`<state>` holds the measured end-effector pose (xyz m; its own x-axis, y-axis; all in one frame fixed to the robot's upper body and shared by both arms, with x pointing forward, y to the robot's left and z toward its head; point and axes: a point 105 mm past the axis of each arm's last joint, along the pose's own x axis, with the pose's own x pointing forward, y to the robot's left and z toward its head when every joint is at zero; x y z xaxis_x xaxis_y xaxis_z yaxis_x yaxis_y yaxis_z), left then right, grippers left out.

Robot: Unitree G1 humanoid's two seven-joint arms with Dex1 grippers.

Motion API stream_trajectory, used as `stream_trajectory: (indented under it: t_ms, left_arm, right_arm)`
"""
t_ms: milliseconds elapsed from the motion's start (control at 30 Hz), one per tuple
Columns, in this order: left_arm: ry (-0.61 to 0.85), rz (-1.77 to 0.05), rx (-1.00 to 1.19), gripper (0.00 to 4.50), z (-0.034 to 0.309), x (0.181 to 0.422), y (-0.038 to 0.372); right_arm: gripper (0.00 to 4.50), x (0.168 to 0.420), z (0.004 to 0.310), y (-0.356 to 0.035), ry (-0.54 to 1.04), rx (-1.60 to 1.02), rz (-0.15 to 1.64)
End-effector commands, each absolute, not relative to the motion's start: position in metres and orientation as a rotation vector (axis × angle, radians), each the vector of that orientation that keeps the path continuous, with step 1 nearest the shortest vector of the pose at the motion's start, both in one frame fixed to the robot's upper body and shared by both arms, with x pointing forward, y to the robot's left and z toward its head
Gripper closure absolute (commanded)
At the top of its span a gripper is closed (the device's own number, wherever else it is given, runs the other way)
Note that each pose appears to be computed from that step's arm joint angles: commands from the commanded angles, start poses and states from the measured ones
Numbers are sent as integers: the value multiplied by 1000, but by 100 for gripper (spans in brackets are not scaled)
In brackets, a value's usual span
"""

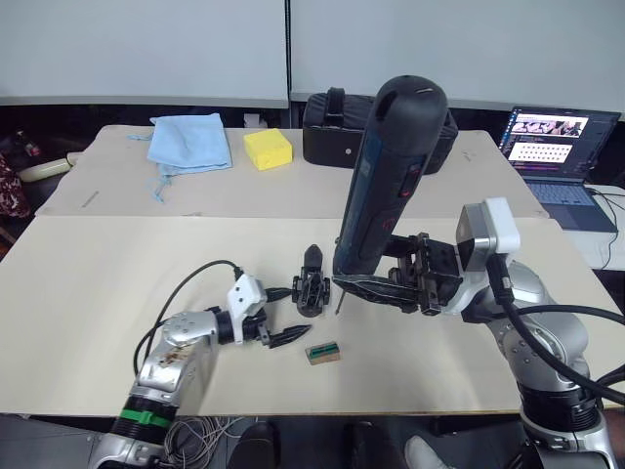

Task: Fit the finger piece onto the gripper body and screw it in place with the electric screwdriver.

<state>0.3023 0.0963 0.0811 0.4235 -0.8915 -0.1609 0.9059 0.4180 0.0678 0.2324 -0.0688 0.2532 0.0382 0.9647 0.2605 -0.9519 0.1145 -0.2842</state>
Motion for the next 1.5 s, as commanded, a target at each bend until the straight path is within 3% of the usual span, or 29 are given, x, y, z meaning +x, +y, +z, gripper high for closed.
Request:
stream_trajectory:
  t_ms: [33,333,433,533,867,1033,1167,1200,1500]
  left_arm:
    - [113,-1140,181,3,82,307,86]
    - [157,-1113,229,3,69,318,81]
    - [163,-1114,225,89,67,320,84]
    - [164,-1213,223,222,69,316,87]
    - [105,-1337,330,220,72,340,90]
    - [160,-1325,288,220,66,345,95]
    - [153,-1273,294,28,65,347,101]
    - [143,-1257,300,8,65,347,103]
    - [136,-1171,257,8,66,332,113]
  right_arm:
    - [260,224,269,-71,-502,-75,1478]
    - [260,225,271,-73,-495,-92,1464]
    - [260,224,270,-74,-492,-95,1456]
    - [260,223,269,-75,-482,-99,1451]
    - [260,220,267,-79,-447,-93,1456]
    - [260,221,269,-78,-446,-71,1444]
    - [260,221,270,-78,-447,-63,1437]
    - [260,221,270,-78,-446,-62,1437]
    - [260,220,266,-79,-434,-55,1435]
